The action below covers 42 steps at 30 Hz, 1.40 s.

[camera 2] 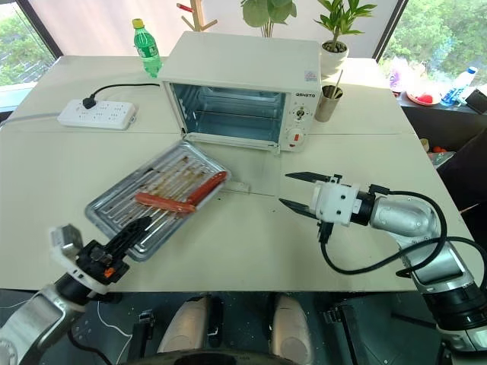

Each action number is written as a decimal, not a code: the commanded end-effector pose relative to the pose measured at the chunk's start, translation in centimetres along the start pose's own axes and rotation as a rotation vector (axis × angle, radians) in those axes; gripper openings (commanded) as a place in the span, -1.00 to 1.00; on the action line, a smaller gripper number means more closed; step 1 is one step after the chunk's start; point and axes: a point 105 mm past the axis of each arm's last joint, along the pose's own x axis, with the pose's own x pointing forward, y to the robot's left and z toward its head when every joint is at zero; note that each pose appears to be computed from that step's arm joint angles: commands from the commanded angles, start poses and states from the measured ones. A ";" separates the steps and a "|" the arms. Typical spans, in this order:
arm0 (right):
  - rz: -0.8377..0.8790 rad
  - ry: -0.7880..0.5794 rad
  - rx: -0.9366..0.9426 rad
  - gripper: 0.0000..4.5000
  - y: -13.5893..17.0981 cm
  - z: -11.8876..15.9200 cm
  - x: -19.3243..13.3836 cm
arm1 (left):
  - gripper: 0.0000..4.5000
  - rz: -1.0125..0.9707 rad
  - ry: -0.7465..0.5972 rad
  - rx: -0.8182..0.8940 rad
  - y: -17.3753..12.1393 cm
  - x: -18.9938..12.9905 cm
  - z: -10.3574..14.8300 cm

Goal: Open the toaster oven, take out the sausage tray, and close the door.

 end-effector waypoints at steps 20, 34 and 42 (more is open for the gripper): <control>-0.086 0.085 0.380 0.10 -1.9 -6.4 5.8 | -1.00 0.030 -0.567 0.009 -0.5 -6.5 6.3; -0.243 -0.141 0.426 0.10 -7.2 -0.3 7.7 | -1.00 0.052 -0.480 0.069 0.6 -6.3 8.6; -0.104 -0.106 0.356 0.10 -3.6 -0.2 6.3 | -1.00 0.058 -0.310 0.059 1.2 -4.8 7.0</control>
